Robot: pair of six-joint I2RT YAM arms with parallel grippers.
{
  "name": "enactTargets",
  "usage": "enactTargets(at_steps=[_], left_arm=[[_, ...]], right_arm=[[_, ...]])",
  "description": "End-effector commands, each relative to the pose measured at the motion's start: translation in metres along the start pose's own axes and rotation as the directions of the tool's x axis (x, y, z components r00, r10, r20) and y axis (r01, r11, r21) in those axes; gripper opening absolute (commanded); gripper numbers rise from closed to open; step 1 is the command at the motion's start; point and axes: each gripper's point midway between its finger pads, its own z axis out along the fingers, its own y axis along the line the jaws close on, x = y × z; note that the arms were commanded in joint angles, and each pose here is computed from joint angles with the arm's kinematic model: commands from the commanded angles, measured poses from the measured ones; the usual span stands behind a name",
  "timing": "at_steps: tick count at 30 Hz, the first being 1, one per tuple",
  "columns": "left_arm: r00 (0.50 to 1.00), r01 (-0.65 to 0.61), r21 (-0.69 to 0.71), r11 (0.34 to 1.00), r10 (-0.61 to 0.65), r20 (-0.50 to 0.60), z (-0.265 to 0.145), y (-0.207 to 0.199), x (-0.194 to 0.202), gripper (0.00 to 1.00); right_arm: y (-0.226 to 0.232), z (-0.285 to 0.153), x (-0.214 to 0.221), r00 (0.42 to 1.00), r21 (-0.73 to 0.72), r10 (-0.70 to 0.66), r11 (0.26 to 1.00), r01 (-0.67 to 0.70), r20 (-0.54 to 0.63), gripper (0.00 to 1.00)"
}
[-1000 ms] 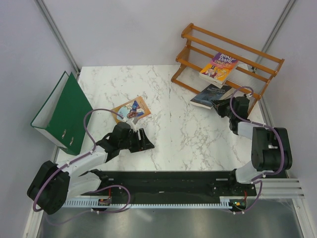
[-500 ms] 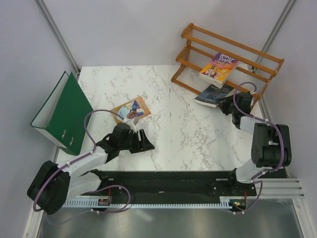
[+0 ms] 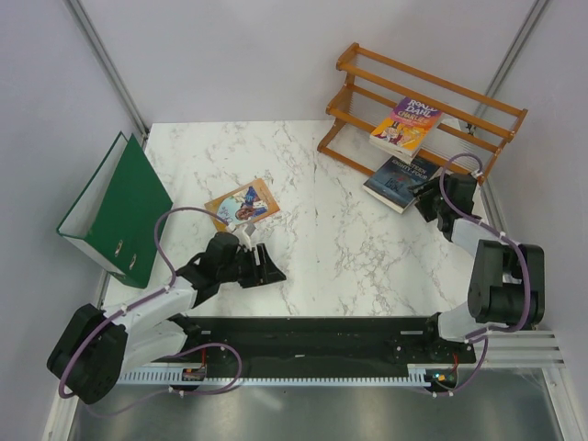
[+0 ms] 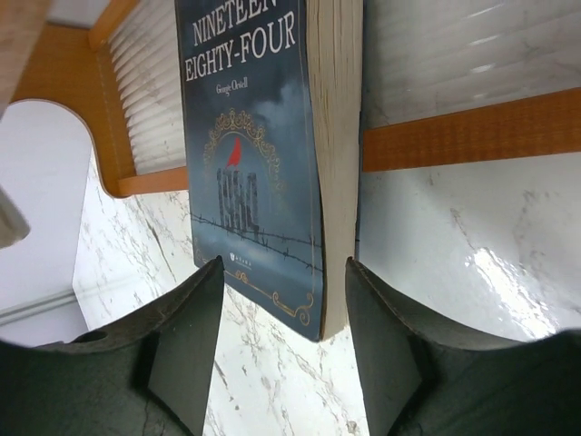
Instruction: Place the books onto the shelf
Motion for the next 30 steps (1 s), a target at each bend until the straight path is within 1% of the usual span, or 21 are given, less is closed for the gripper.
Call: enactTargets(at_steps=[1, 8, 12, 20, 23, 26, 27, 29, 30], left_arm=[[1.0, -0.005, 0.059, 0.998, 0.003, 0.025, -0.003, -0.013, -0.006, 0.68], [1.0, -0.003, 0.066, 0.998, 0.002, 0.02, -0.003, -0.013, -0.003, 0.68], [1.0, -0.001, 0.069, 0.998, -0.001, 0.025, -0.003, -0.013, -0.004, 0.68], [1.0, 0.003, 0.068, 0.998, -0.004, 0.017, -0.002, -0.012, -0.002, 0.68], [1.0, 0.003, 0.068, 0.998, -0.005, 0.021, -0.002, -0.011, -0.002, 0.68], [1.0, 0.005, 0.069, 0.998, -0.006, 0.02, -0.001, -0.011, -0.002, 0.67], [1.0, 0.007, 0.07, 0.998, -0.008, 0.018, 0.0, -0.011, -0.002, 0.68], [1.0, 0.006, 0.071, 0.997, -0.008, 0.019, 0.0, -0.011, -0.002, 0.67], [1.0, 0.008, 0.072, 0.997, -0.009, 0.018, 0.0, -0.011, -0.002, 0.67]], right_arm=[[-0.005, -0.018, -0.007, 0.998, 0.01, -0.042, 0.999, 0.041, 0.042, 0.64], [-0.022, -0.024, 0.017, 0.999, 0.019, -0.023, 1.0, 0.024, -0.027, 0.64], [-0.027, -0.027, 0.029, 0.999, -0.012, 0.011, 1.0, -0.011, -0.048, 0.59], [-0.038, -0.023, 0.043, 0.996, -0.031, 0.052, 0.998, -0.055, -0.074, 0.59], [-0.033, -0.024, 0.046, 0.995, -0.065, 0.062, 0.996, -0.067, -0.082, 0.54], [-0.033, -0.026, 0.047, 0.995, -0.077, 0.057, 0.995, -0.063, -0.078, 0.39], [-0.033, -0.026, 0.047, 0.995, -0.08, 0.055, 0.995, -0.061, -0.077, 0.25], [-0.034, -0.024, 0.05, 0.995, -0.081, 0.054, 0.995, -0.061, -0.086, 0.14], [-0.034, -0.023, 0.05, 0.995, -0.085, 0.057, 0.994, -0.064, -0.087, 0.12]])
